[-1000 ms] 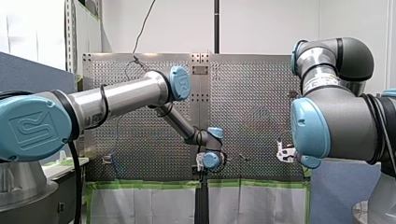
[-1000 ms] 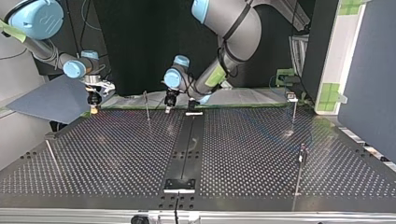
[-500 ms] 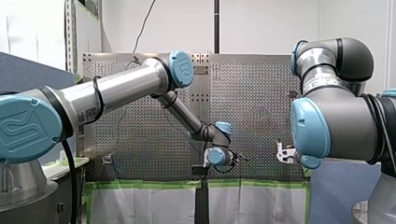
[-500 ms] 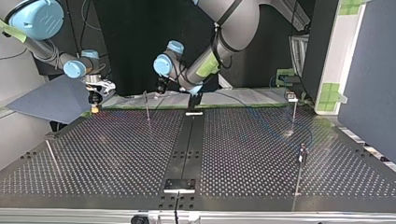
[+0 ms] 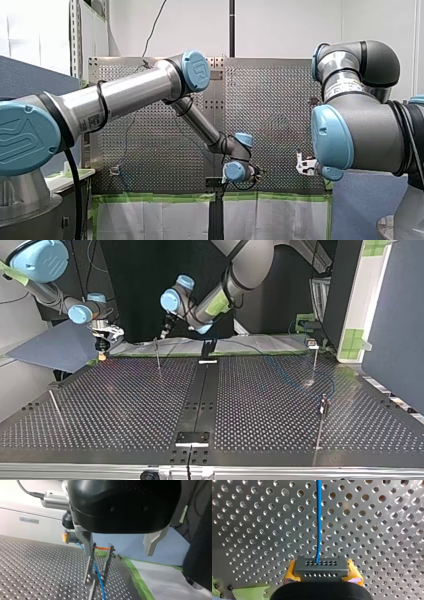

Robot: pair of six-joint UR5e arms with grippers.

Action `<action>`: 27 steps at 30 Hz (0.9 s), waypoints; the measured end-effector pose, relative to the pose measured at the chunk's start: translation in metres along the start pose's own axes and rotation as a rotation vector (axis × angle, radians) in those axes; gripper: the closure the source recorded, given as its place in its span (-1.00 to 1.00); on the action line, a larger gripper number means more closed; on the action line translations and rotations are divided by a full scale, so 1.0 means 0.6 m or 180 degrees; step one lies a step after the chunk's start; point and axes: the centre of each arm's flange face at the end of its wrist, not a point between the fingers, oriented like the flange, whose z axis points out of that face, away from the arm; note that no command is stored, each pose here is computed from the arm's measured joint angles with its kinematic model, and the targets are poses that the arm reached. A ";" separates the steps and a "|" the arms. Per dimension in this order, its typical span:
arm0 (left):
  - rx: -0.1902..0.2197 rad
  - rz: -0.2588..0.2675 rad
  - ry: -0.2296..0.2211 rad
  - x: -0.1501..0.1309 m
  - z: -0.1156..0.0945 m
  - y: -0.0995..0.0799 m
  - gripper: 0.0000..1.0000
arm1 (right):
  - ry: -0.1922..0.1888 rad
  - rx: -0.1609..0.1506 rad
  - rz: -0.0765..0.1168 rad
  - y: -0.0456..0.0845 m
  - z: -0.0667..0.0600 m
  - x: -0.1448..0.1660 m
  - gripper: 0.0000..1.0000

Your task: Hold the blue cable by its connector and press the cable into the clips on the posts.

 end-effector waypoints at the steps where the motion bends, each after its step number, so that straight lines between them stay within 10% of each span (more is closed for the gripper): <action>1: 0.0010 -0.0023 -0.0024 -0.001 0.000 -0.003 -0.98 | -0.0001 0.0001 0.0000 0.000 0.000 0.000 1.00; 27: 0.0076 -0.0311 -0.0162 -0.005 -0.008 -0.041 -0.98 | -0.0016 -0.0001 0.0006 -0.002 -0.001 -0.005 1.00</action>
